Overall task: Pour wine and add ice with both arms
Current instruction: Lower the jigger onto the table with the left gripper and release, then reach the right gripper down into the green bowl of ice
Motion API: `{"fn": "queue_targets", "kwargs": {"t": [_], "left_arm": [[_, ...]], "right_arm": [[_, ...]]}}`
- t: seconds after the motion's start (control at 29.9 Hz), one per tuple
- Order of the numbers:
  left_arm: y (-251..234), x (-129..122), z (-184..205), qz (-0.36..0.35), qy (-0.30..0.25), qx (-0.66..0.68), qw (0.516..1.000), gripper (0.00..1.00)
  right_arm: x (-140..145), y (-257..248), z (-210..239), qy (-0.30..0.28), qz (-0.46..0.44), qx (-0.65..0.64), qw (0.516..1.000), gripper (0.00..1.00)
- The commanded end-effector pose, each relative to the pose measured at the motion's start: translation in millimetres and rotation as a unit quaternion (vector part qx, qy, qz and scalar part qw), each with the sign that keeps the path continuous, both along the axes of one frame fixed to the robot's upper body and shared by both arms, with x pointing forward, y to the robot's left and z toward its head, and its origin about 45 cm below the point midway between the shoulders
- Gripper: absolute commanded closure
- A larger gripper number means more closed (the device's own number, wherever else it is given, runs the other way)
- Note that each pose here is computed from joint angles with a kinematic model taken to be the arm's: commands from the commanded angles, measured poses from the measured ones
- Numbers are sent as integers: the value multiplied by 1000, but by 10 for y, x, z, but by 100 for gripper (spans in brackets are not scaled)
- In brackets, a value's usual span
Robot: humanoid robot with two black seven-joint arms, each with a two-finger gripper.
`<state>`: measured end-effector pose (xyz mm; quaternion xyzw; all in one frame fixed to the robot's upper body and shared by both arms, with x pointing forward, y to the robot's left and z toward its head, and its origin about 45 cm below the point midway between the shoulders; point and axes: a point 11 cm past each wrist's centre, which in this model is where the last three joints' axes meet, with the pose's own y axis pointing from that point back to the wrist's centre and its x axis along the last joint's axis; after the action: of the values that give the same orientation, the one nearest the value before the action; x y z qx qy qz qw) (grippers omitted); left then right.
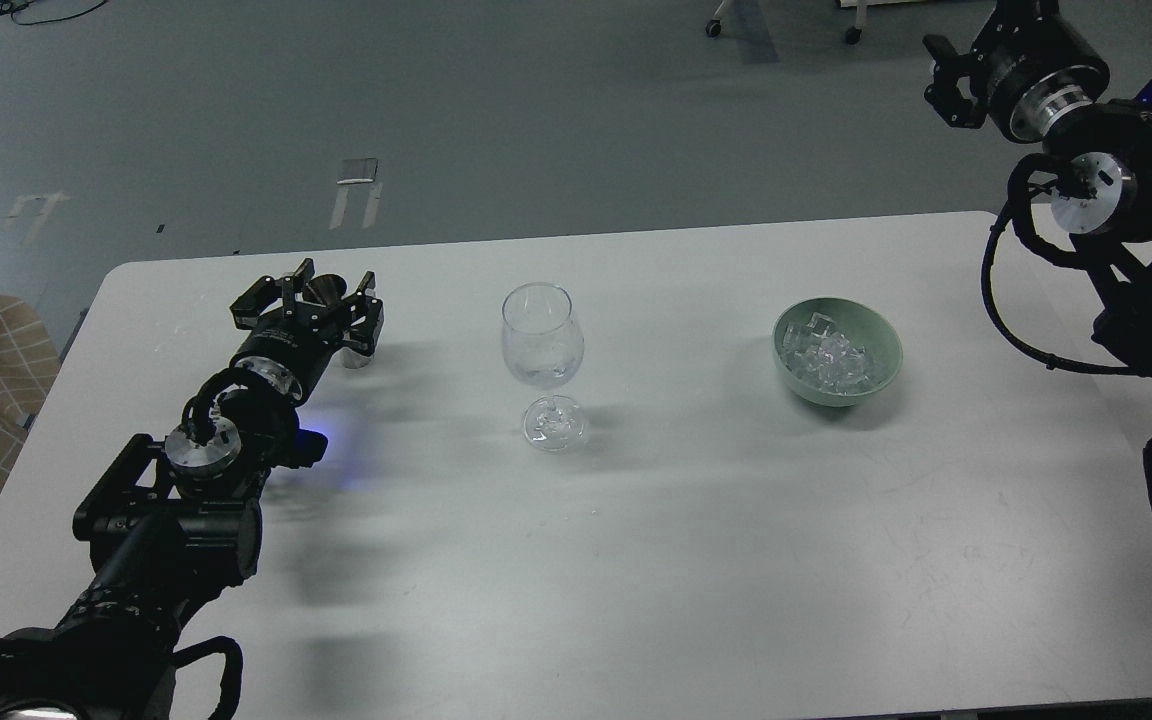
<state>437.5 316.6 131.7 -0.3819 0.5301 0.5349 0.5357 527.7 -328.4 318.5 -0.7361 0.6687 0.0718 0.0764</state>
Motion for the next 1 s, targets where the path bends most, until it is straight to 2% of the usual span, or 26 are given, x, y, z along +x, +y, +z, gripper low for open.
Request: {"fn": "queue_targets", "kwargs": {"t": [0.0,0.03,0.2,0.23,0.57,0.8,0.97], "left_arm": [[-4,82,157,-2,-20,3,1000,30],[11,99,188,1,-23,5,1000,29],[-56,188,363,-6,-48,8,999,7],[-56,199,406,-7,-54,9,998,6],[-74,290,1122,-40,-154,31,987,2],[36,289,1328,-35,-173,47,983,2],[37,341,1510,-52,-172,73,981,2]], "right_arm": [[0,-3,12,-1,0,0,1000,0],[0,-11,14,-1,-1,0,1000,0],[1,5,13,-2,1,2,1000,0],[1,6,14,-3,2,2,1000,0],[35,28,187,-19,7,2,1000,0],[5,-312,420,-38,-15,-28,999,0],[-43,-171,381,-35,40,-138,989,0]]}}
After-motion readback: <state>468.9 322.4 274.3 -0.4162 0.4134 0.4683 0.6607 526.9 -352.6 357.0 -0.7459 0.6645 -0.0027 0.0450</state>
